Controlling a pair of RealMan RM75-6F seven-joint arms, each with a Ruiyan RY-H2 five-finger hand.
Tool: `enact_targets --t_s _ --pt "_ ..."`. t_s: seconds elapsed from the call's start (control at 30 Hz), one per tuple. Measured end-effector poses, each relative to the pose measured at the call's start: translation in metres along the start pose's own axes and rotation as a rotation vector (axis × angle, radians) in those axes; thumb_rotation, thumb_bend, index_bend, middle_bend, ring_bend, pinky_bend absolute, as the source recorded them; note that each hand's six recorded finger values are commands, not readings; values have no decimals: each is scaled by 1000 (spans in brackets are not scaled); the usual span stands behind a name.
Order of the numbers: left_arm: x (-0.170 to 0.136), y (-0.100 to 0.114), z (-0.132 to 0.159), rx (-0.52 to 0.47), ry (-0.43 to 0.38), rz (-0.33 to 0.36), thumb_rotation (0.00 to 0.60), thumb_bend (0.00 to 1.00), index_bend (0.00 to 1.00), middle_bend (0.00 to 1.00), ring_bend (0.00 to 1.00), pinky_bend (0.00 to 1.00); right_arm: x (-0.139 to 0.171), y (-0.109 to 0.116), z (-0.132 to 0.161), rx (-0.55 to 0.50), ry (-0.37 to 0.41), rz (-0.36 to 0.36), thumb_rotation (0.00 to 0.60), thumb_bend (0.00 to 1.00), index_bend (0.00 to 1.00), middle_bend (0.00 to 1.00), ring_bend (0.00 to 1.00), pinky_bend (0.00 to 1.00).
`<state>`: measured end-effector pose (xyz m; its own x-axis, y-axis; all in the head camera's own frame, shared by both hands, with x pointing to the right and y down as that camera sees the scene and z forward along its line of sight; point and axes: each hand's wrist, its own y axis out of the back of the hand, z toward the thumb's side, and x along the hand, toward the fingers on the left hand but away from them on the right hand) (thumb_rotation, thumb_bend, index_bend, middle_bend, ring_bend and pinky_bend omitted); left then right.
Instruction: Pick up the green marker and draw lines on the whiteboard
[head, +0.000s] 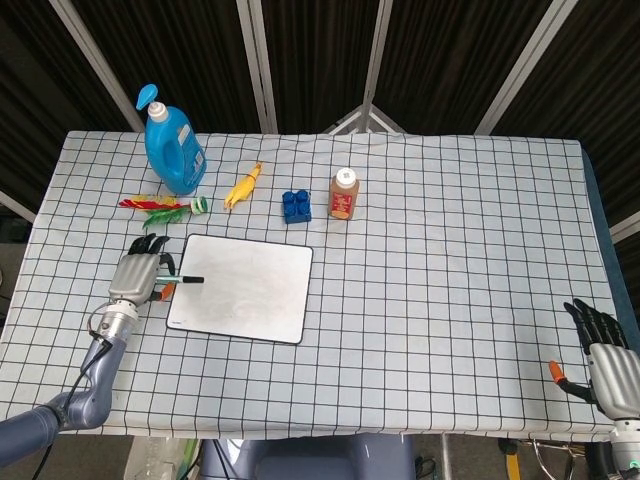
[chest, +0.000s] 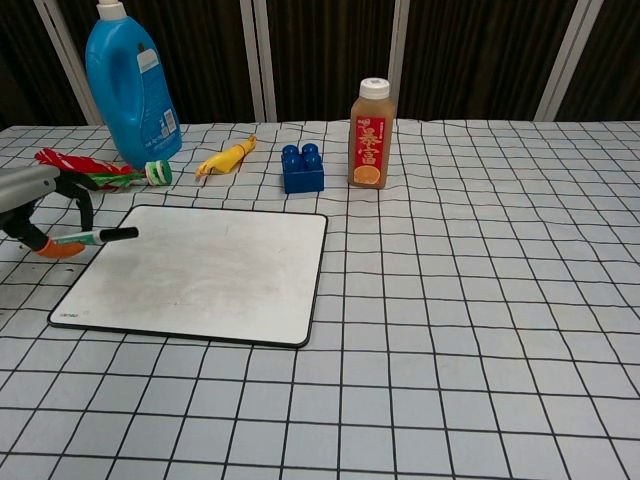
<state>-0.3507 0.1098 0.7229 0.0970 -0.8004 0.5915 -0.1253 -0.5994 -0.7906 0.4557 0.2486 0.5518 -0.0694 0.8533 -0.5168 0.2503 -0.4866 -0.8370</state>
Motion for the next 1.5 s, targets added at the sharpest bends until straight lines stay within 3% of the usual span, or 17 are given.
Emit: enact_targets --t_s 0.17,0.33,0.57,0.87,1.07,1.5 --pt "-3 19 28 -219 -43 50 600 562 641 112 2 26 0 -1 0 0 -2 4 600 354 0 0 0 0" --pt "-5 31 63 -437 -90 44 600 557 660 147 43 113 -1 0 -1 -7 -7 4 600 354 0 0 0 0" --pt "0 22 109 -678 -155 -15 600 554 671 166 45 115 -2 -1 -2 -19 -12 8 600 354 0 0 0 0" --pt "11 3 142 -762 -239 -91 600 554 673 175 45 115 -3 -1 -3 -34 -15 12 600 353 0 0 0 0" --pt "17 -5 157 -785 -296 -105 600 554 673 176 46 115 -3 -1 -4 -45 -17 14 600 355 0 0 0 0" --pt "23 -16 161 -793 -316 -127 600 554 676 180 46 115 -3 -1 -4 -52 -18 18 600 354 0 0 0 0"
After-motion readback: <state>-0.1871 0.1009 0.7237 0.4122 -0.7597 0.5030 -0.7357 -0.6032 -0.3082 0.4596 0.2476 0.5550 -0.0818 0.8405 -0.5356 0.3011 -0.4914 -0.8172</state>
